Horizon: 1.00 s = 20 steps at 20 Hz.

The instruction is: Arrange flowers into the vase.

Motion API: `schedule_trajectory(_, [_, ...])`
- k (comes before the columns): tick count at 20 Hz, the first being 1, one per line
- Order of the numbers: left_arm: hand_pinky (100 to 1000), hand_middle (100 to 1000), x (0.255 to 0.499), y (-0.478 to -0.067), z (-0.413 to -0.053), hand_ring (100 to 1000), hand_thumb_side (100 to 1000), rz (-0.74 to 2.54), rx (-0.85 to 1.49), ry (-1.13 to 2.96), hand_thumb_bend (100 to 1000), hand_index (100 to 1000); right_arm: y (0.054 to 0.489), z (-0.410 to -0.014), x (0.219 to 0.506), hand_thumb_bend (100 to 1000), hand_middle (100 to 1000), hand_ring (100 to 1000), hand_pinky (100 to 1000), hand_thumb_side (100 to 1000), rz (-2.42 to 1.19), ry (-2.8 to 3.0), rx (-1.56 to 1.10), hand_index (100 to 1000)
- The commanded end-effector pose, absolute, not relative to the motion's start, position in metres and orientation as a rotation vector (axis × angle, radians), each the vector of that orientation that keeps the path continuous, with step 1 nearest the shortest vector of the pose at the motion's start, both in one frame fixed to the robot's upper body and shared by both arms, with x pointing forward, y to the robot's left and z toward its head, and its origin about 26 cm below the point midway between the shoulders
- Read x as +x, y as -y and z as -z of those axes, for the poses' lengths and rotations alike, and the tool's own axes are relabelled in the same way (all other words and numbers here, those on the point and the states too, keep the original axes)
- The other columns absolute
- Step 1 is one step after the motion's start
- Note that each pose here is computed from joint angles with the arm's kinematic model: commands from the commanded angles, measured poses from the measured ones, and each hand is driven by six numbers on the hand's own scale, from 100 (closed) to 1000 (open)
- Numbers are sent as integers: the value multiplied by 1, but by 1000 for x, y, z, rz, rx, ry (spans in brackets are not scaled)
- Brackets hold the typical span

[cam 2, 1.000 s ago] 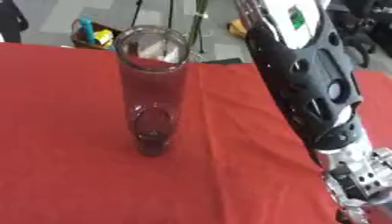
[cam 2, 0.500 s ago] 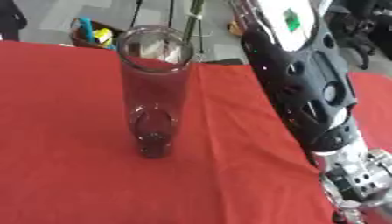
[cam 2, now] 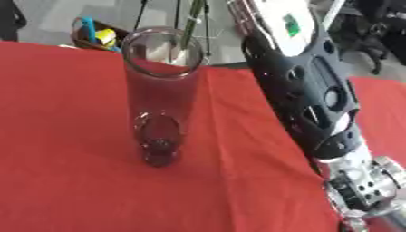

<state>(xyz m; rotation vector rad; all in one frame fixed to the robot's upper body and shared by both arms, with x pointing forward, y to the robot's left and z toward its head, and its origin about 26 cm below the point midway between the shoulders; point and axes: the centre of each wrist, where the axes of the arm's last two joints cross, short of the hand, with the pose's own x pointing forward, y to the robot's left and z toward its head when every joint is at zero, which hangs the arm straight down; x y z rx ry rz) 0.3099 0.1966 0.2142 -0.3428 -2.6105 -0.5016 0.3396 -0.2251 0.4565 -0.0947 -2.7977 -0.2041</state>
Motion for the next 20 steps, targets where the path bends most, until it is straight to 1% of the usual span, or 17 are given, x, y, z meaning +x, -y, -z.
schedule_trajectory(1, [518,806,307,-194,-222,592,970,542,-349,2635,100,798,231,-469,333,100,100,100,100,581,230,2847,-106,100])
schedule_trajectory(20, [520,808,307,-192,-224,592,974,550,-353,2647,100,796,228,-455,339,100,100,100,100,573,189,2877,-69,100])
